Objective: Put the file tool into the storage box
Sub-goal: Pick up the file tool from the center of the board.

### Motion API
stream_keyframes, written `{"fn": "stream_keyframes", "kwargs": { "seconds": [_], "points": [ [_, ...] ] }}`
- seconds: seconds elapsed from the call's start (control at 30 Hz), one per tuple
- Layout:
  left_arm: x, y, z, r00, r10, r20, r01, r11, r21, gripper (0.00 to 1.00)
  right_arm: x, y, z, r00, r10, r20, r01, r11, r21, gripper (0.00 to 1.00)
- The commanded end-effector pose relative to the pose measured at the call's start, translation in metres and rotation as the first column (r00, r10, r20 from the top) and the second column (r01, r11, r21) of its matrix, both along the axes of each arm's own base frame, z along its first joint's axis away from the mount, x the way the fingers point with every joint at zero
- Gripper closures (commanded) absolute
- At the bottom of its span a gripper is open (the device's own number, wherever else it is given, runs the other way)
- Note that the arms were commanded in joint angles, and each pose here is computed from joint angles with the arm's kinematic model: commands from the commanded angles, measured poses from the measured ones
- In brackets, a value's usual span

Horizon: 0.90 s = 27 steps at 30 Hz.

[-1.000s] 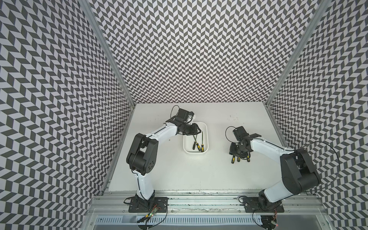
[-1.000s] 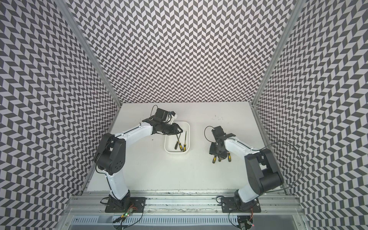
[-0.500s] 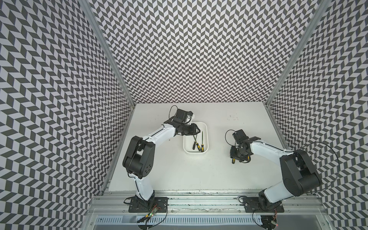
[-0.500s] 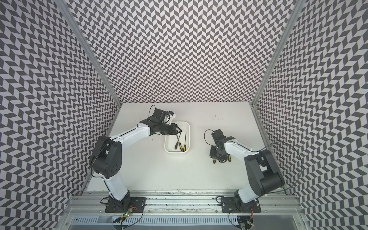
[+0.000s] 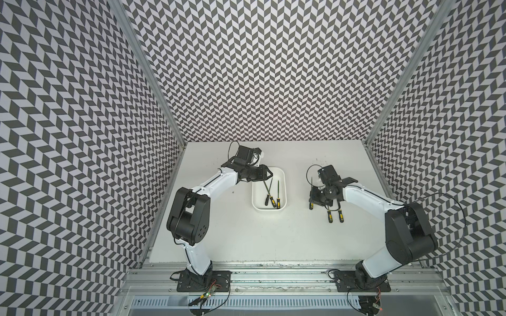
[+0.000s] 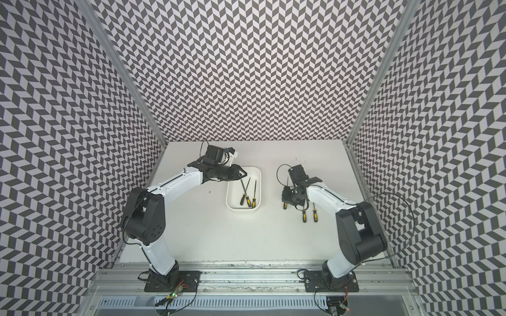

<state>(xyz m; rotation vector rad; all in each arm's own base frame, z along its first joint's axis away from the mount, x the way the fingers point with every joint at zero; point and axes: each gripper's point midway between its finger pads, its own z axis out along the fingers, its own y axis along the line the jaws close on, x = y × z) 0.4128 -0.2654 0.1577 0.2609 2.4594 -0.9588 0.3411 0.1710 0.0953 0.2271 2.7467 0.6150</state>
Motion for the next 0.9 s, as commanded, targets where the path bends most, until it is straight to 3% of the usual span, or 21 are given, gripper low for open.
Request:
{"fn": "stream_keyframes", "kwargs": {
  "seconds": [0.0, 0.13, 0.37, 0.87],
  "points": [
    [0.006, -0.010, 0.032, 0.997, -0.036, 0.071, 0.041, 0.997, -0.062, 0.59, 0.029, 0.047, 0.049, 0.984, 0.106, 0.141, -0.134, 0.969, 0.206, 0.96],
    [0.010, -0.018, 0.039, 0.997, -0.045, 0.063, 0.052, 0.991, -0.121, 0.58, 0.029, 0.084, 0.060, 0.968, 0.205, 0.148, -0.248, 0.881, 0.403, 0.96],
    [0.008, -0.030, 0.045, 0.995, -0.071, 0.067, 0.082, 0.979, -0.184, 0.58, 0.026, 0.121, 0.065, 0.924, 0.349, 0.156, -0.376, 0.758, 0.533, 0.96],
    [0.010, -0.032, 0.020, 0.997, -0.067, 0.036, 0.071, 0.991, -0.113, 0.58, 0.033, 0.149, 0.103, 0.887, 0.381, 0.261, -0.461, 0.699, 0.547, 0.96]
  ]
}}
